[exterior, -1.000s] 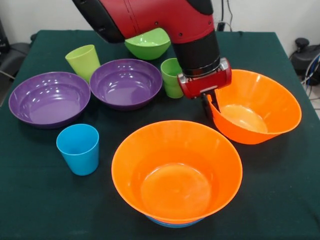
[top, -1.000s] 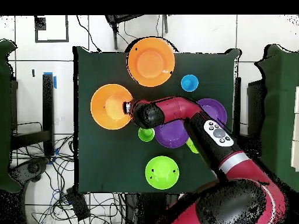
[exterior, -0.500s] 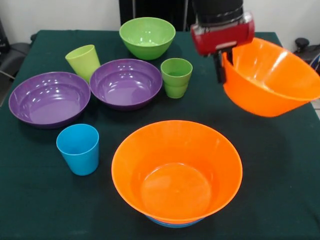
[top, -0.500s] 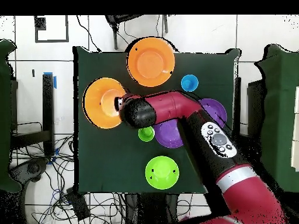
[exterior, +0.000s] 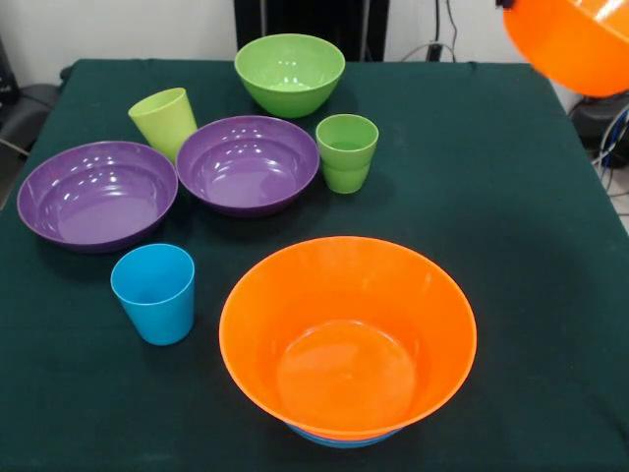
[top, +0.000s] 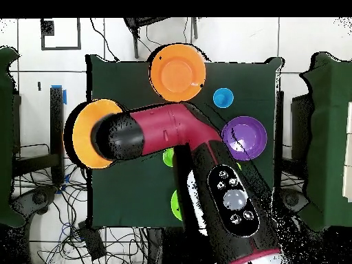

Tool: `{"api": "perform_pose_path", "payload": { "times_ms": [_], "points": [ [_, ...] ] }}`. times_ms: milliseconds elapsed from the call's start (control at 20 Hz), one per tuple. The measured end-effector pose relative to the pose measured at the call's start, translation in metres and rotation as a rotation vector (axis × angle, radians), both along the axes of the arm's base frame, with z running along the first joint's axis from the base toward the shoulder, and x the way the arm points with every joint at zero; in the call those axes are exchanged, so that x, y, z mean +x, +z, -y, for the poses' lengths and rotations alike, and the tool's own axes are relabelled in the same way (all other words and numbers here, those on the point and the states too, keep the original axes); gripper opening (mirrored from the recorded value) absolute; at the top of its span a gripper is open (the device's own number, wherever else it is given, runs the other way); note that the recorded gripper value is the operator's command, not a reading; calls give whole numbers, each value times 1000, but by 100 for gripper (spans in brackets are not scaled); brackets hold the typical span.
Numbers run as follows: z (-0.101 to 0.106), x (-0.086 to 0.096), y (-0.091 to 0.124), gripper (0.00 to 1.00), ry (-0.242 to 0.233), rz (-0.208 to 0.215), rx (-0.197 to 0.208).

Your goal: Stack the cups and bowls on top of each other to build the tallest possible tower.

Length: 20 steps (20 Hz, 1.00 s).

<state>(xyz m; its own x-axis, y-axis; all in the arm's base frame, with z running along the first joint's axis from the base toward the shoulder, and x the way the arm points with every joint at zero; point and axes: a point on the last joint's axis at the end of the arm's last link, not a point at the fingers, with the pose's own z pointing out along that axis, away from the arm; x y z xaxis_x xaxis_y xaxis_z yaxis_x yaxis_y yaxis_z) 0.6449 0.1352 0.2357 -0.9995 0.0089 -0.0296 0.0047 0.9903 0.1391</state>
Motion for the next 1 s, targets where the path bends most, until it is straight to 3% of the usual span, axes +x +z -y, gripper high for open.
{"api": "perform_pose_path", "payload": {
  "times_ms": [50, 200, 350, 700, 1000],
  "points": [
    [-2, -4, 20, 0, -1, -30, -14],
    [2, -5, 43, 0, -11, -51, -33],
    [12, 0, 57, 0, -29, -44, -41],
    [55, 25, 70, 0, -100, 0, -37],
    [94, 52, 62, 0, -140, 31, -47]
  ]
}}
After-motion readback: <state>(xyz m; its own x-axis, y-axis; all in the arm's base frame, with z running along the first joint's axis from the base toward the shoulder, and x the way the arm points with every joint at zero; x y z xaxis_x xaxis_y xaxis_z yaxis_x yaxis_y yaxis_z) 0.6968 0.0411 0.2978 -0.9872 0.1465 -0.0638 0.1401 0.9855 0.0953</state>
